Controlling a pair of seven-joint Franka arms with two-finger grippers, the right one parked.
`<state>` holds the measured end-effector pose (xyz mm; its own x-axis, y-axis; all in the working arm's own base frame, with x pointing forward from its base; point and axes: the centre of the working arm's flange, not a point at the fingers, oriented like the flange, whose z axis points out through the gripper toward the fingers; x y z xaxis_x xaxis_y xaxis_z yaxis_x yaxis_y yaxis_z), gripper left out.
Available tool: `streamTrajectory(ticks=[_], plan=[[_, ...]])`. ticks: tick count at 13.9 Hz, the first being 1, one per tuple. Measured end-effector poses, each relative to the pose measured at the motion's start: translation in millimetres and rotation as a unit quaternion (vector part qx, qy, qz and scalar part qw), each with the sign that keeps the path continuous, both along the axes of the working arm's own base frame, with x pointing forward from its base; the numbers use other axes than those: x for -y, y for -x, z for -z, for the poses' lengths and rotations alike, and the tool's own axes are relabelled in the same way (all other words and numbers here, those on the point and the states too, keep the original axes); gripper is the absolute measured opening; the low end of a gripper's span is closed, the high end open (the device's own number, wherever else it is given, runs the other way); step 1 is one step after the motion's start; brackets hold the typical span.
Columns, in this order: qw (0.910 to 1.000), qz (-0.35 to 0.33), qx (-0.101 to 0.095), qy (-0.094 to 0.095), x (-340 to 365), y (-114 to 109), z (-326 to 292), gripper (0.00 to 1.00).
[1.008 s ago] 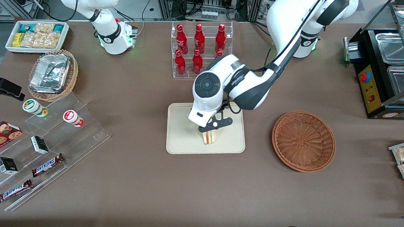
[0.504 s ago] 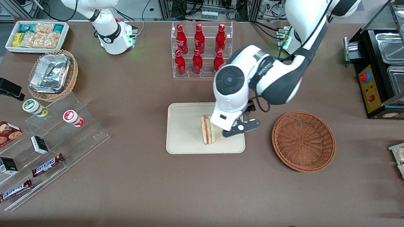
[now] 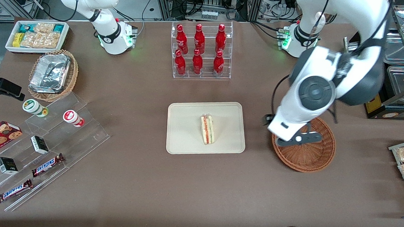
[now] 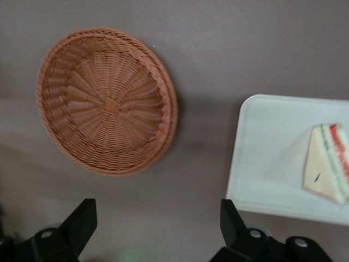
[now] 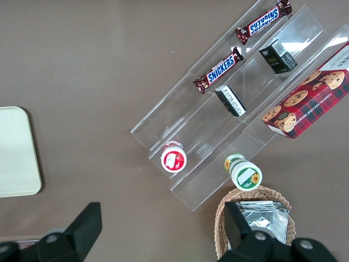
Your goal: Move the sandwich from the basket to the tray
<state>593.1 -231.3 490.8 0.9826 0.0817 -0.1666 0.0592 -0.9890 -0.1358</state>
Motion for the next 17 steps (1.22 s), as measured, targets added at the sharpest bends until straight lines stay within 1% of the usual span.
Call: streamTrajectory(ticks=[2, 3, 5, 6, 9, 11, 13, 15, 17], plan=[[0.9984, 0.053, -0.016, 0.009, -43.2, 11.9, -27.6, 1.00], [0.9968, 0.075, -0.020, 0.018, -62.8, 16.3, -40.4, 1.00], [0.9923, 0.112, -0.029, 0.042, -99.5, 23.0, -62.1, 1.00], [0.9901, 0.127, -0.032, 0.050, -113.5, 26.9, -71.3, 1.00], [0.9883, 0.140, -0.027, 0.055, -137.3, 38.8, -97.0, 1.00], [0.9870, 0.147, -0.027, 0.058, -149.4, 47.9, -111.6, 1.00], [0.9870, 0.144, -0.027, 0.067, -166.1, 54.1, -121.9, 1.00], [0.9878, 0.131, -0.023, 0.080, -183.3, 55.6, -126.7, 1.00], [0.9880, 0.126, -0.023, 0.086, -190.0, 55.1, -126.4, 1.00]])
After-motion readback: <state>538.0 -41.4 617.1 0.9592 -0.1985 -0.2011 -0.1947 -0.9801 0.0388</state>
